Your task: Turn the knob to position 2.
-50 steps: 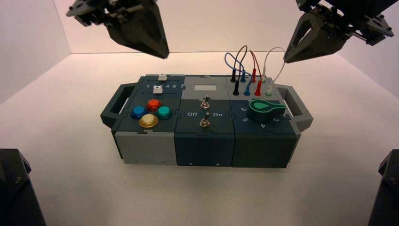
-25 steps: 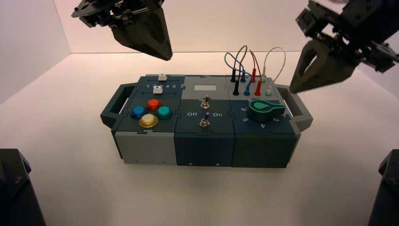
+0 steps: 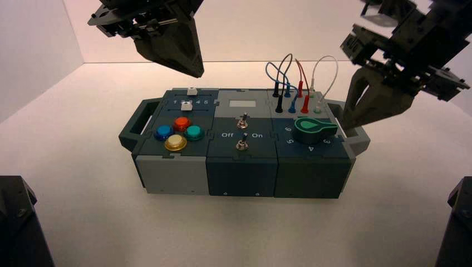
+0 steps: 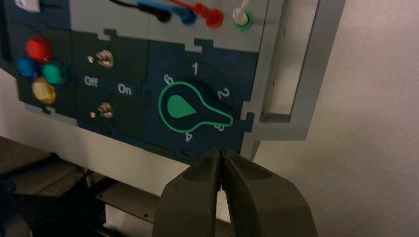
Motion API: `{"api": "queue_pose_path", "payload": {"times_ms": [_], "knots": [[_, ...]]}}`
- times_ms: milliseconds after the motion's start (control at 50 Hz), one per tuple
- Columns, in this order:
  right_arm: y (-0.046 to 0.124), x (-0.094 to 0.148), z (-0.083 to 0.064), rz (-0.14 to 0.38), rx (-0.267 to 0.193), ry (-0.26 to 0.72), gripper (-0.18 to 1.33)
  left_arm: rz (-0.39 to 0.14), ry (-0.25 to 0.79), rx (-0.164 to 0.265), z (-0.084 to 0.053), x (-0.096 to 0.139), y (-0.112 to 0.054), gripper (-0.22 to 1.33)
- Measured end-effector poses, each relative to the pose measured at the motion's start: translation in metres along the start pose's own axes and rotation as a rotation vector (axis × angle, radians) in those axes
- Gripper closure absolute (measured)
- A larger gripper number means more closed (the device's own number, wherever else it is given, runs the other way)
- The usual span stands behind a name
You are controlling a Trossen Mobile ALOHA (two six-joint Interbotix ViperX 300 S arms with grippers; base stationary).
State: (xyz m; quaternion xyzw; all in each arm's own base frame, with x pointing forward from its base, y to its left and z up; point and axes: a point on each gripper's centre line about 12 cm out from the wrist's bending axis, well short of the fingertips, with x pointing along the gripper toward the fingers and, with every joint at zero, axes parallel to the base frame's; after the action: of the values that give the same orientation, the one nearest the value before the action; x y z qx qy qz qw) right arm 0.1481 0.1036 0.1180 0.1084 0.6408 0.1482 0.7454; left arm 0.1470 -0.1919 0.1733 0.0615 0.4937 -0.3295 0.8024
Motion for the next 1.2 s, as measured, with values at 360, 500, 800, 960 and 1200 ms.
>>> {"api": "queue_pose_path", "payload": {"times_ms": [360, 500, 800, 960, 1200], "knots": [[0.003, 0.007, 0.004, -0.010, -0.007, 0.023, 1.29, 0.005, 0.011, 0.017, 0.001, 0.003, 0.000, 1.28], [0.003, 0.007, 0.006, -0.011, -0.007, 0.008, 1.29, 0.006, 0.013, 0.022, 0.001, 0.004, 0.000, 1.28], [0.001, 0.013, 0.009, -0.023, 0.003, 0.002, 1.29, 0.004, 0.009, 0.031, 0.003, 0.003, -0.001, 1.28], [-0.001, 0.016, 0.010, -0.031, 0.009, 0.003, 1.29, 0.002, 0.009, 0.043, 0.005, 0.001, -0.002, 1.28], [-0.002, 0.019, 0.011, -0.037, 0.011, 0.000, 1.29, 0.003, 0.011, 0.048, 0.005, 0.001, -0.002, 1.28]]}}
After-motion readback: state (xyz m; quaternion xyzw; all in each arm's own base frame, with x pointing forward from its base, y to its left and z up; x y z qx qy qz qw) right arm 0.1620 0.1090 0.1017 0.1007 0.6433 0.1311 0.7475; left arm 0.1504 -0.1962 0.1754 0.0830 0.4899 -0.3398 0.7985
